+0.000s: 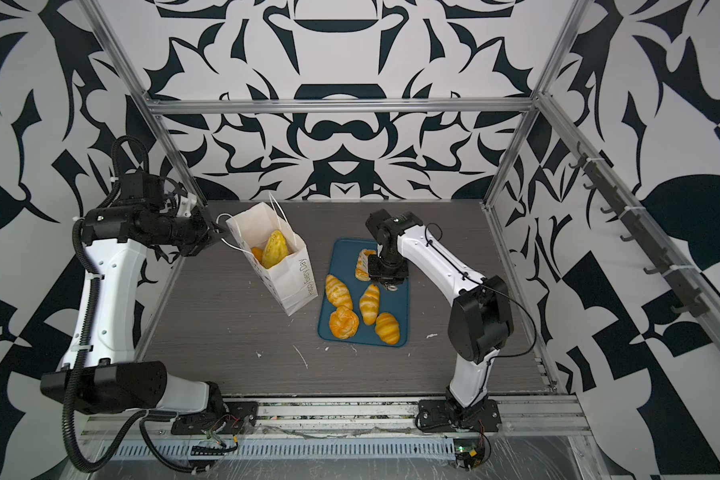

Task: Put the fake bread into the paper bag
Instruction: 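Squeeze the tongs on the farthest croissant with the right gripper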

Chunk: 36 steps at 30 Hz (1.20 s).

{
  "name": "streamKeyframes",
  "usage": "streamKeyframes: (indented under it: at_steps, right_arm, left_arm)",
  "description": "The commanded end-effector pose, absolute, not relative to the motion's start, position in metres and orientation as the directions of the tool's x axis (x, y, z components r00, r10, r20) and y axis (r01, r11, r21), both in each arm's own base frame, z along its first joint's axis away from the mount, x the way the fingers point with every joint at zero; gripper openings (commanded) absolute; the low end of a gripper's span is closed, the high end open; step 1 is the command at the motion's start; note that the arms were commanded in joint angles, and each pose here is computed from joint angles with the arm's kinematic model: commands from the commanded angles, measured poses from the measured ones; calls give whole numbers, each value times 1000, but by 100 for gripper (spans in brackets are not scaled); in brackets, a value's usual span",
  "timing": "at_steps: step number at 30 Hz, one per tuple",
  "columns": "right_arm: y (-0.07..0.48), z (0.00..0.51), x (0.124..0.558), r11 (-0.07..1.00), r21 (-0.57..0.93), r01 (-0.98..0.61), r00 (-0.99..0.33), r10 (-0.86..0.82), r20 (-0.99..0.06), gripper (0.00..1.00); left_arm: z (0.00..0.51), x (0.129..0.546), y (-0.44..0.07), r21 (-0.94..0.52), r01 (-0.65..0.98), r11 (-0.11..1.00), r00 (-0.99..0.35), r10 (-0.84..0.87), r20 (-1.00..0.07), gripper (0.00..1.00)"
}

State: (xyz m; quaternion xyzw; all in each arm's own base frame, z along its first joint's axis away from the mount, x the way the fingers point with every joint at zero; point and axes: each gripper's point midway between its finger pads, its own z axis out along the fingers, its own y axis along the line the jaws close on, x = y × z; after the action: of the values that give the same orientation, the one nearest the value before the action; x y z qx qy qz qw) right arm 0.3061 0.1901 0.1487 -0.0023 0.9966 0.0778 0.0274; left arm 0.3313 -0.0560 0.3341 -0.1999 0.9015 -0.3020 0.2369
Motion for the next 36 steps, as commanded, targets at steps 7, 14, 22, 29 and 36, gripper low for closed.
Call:
streamKeyframes:
  at_steps: [7,14,22,29,36]
  right_arm:
    - [207,179,307,972,233,28,-993,53,-101,44]
    - [209,176,304,971,230,59,-993,80,-85,45]
    - [209,170,299,973,217,78,-993,95,-67,46]
    - [216,166,299,969,234,83,-994,98,-55,47]
    - [221,161,299,970,231,80,-995,92,-43,47]
  left_arm:
    - [331,323,-58,-647,-227,728,-815,-506,-282,0]
    - [329,321,-57,-642,-228,731,-816,-504,-283,0]
    - [329,321,-57,-642,-228,732,-815,-504,-285,0]
    - [327,319,-57,-640,-228,734,-817,-502,-284,0]
    - [327,317,-57,-636,-231,736,-816,-503,-284,0]
